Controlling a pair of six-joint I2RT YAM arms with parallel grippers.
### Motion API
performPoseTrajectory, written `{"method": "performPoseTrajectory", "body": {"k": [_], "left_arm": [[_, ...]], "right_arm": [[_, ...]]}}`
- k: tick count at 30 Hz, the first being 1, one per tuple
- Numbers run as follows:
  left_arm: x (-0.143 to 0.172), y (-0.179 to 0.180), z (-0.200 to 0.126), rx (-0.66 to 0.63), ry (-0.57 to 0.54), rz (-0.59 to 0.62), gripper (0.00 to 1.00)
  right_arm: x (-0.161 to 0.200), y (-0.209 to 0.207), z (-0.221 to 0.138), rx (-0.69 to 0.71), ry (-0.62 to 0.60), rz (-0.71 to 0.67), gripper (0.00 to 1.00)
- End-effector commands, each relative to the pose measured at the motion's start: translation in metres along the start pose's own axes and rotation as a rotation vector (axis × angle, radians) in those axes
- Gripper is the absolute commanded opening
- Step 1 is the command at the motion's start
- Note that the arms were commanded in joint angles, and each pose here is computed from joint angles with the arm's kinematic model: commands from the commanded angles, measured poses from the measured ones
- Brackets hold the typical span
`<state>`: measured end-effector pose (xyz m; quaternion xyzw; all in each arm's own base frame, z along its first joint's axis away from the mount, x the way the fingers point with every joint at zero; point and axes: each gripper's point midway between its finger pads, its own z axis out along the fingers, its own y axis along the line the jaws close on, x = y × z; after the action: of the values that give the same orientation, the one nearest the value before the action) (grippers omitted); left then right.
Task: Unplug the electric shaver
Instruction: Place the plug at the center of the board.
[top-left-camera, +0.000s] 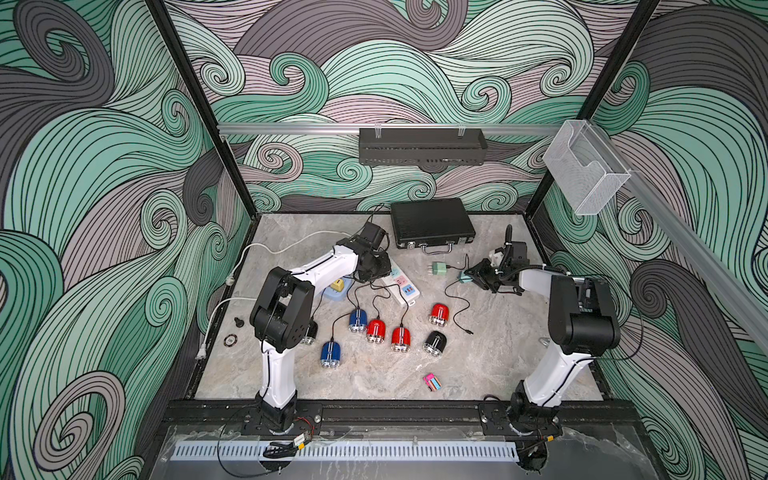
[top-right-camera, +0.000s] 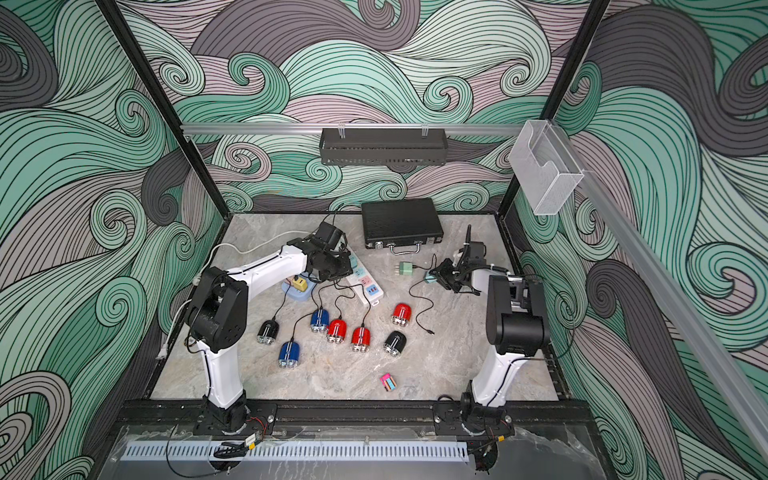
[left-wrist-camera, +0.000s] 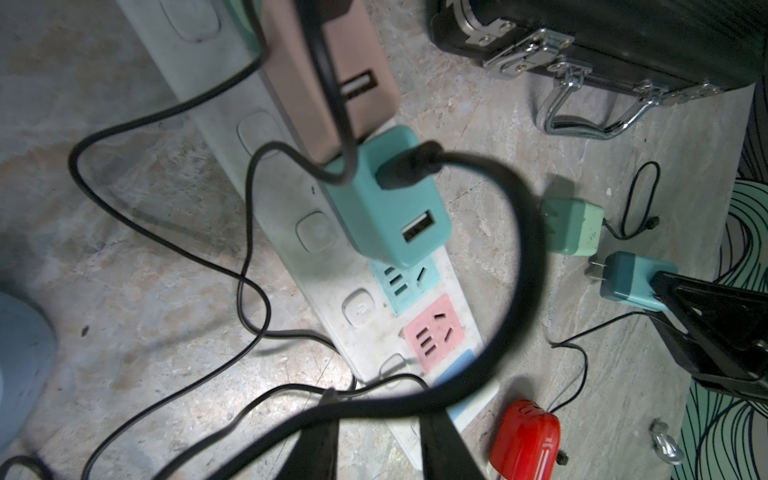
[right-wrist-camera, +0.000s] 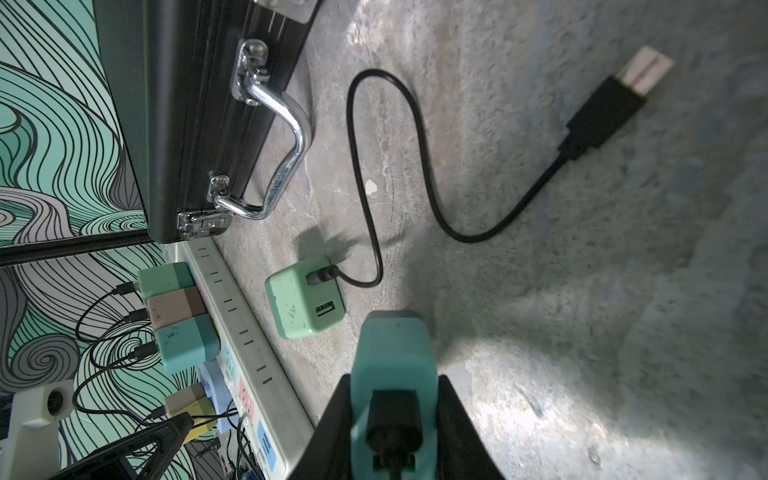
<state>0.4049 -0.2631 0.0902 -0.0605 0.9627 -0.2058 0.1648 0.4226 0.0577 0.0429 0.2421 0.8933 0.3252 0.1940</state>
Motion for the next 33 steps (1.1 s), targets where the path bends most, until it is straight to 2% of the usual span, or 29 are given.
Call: {"method": "performPoseTrajectory", "body": {"k": [1, 14, 22, 33], "left_arm": [[-0.001, -0.004, -0.011, -0.001, -0.02, 0.028, 0.33], [0.0, -0.003, -0.01, -0.004, -0.02, 0.027, 0.33], [-0.001, -0.003, -0.011, -0.007, -0.023, 0.031, 0.33], [-0.002, -0.002, -0.014, -0.015, -0.028, 0.037, 0.33]], "right_arm": [[0.007, -0.012, 0.004, 0.03, 0.019, 0.032, 0.3], [0.008, -0.018, 0.001, 0.026, 0.013, 0.052, 0.41], [0.011, -0.032, -0.006, 0.068, 0.011, 0.07, 0.46], [0.02, -0.04, -0.017, 0.115, 0.025, 0.086, 0.59]]}}
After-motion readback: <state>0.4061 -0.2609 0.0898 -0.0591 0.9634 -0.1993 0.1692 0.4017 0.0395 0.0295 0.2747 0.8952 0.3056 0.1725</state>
